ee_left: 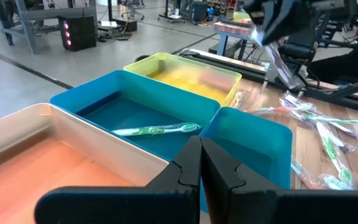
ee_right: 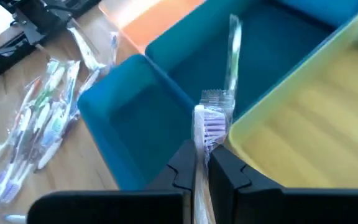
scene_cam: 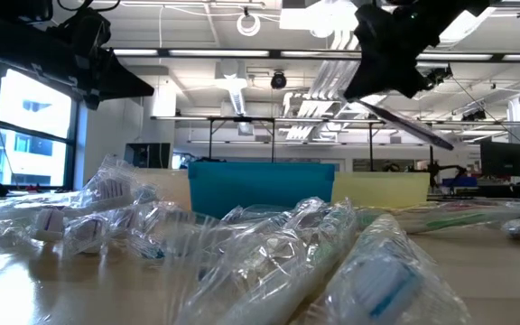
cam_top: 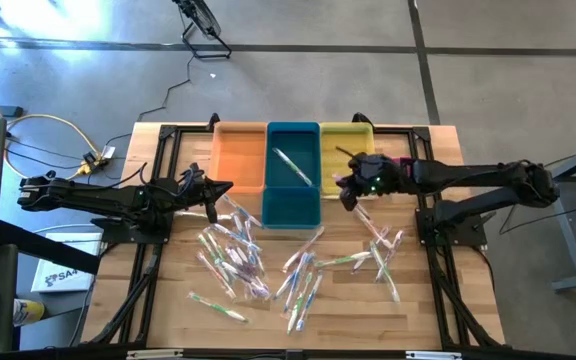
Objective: Pick & Place Toothbrushes
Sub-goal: Put the violet toothbrush into the yellow bin
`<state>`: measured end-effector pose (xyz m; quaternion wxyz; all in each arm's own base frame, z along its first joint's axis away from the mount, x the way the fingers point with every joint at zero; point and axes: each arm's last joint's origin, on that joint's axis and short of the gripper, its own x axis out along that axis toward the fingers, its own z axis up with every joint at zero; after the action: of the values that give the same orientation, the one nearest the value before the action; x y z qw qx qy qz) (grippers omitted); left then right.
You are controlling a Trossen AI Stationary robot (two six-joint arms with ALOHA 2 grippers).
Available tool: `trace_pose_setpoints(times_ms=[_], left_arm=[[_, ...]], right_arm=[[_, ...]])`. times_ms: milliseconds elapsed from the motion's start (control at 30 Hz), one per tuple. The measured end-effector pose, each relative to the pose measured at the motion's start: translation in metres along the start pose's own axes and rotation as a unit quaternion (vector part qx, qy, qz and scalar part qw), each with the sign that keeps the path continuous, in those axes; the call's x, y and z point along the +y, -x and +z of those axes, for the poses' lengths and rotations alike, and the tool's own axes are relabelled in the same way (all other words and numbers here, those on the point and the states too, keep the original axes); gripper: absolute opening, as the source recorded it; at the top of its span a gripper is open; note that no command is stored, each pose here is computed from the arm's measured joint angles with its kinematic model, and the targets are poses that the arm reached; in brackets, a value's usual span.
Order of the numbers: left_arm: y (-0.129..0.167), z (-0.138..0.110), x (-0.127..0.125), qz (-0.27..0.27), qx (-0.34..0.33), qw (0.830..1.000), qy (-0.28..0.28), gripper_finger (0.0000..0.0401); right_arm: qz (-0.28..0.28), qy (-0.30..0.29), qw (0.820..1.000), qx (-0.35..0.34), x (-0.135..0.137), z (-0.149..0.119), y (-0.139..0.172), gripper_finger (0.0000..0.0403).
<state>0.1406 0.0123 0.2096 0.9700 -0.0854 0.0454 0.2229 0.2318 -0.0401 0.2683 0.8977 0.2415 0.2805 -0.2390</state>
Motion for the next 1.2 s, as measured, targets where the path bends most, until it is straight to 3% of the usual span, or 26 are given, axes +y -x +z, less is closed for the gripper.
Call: trace_pose_setpoints(times_ms=[433,900,1200], left_arm=[[0.0,0.0,0.0,0.0,0.0,1.0,0.0,0.0],[0.0,0.0,0.0,0.003,-0.001,1.0,0.0,0.0],[0.0,0.0,0.001,0.025,-0.005,1.0,0.0,0.0]], right_arm=[[0.015,0.034,0.989,-0.141,-0.01,0.036,0.001,0.0013],[-0.099,0.012,0.976,-0.196,-0.042,0.053,0.001,0.0013],[-0.158,-0.005,0.97,-0.184,-0.063,0.057,-0.024,0.0013]])
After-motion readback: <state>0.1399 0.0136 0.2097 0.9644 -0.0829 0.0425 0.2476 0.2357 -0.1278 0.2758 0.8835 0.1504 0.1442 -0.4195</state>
